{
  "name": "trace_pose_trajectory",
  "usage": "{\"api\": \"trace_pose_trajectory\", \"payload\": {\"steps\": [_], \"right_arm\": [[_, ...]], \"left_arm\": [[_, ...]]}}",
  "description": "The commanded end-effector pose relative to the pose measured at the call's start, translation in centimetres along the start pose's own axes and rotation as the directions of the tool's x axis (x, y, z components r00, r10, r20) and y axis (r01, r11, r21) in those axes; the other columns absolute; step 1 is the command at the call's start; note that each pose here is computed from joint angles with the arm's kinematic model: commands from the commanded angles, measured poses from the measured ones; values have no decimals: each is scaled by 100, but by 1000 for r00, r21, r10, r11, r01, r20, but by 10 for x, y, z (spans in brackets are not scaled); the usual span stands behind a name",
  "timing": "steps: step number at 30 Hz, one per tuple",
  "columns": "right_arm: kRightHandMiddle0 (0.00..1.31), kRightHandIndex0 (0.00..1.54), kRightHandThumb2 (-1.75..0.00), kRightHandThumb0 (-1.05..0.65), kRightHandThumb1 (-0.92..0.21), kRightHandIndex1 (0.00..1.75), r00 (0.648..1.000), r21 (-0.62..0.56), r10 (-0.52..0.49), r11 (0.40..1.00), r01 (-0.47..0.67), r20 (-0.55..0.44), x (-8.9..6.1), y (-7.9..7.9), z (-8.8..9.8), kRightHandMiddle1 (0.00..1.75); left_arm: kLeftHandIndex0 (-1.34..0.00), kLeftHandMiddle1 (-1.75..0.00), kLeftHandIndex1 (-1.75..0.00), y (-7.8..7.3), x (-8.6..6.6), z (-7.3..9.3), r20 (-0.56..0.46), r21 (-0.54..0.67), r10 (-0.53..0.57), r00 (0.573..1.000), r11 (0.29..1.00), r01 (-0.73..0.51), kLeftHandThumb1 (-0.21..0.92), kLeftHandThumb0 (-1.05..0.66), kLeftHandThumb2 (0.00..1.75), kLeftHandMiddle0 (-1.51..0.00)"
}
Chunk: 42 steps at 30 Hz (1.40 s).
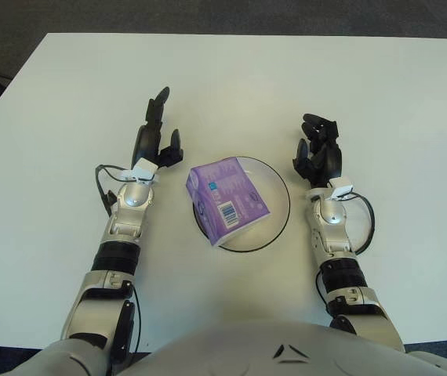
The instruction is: Put the tissue paper into the plate.
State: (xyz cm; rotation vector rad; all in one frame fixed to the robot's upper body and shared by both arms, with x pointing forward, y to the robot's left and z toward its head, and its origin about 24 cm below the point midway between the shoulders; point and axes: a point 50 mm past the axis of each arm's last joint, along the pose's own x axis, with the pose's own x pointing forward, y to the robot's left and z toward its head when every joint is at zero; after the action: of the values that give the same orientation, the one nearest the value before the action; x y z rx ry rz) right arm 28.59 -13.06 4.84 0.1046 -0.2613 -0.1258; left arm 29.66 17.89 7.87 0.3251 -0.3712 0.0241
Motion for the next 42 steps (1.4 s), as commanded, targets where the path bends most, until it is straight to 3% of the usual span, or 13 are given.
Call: {"api": "trace_pose_trajectory", "payload": {"steps": [1,23,42], "right_arm": [[4,41,-70,-46,-82,73,963,-35,-65,998,58,-261,-41,-21,-47,112],[6,42,-73,-43,-80,73,966,-51,-76,997,66,-248,-42,-27,-45,112],[7,39,-72,-45,-79,74,965,-55,-81,996,70,-250,-44,-30,-44,113]], "left_arm": [[0,-1,-53,1,-13,-11,-71,-15,38,997,999,-39,92,-77,93,-20],[0,-4,-58,-8,-38,-40,-170,-99,73,983,991,-91,92,-76,92,-26],[0,-3,-58,-10,-52,-46,-187,-95,56,981,993,-75,92,-72,91,-29]]}}
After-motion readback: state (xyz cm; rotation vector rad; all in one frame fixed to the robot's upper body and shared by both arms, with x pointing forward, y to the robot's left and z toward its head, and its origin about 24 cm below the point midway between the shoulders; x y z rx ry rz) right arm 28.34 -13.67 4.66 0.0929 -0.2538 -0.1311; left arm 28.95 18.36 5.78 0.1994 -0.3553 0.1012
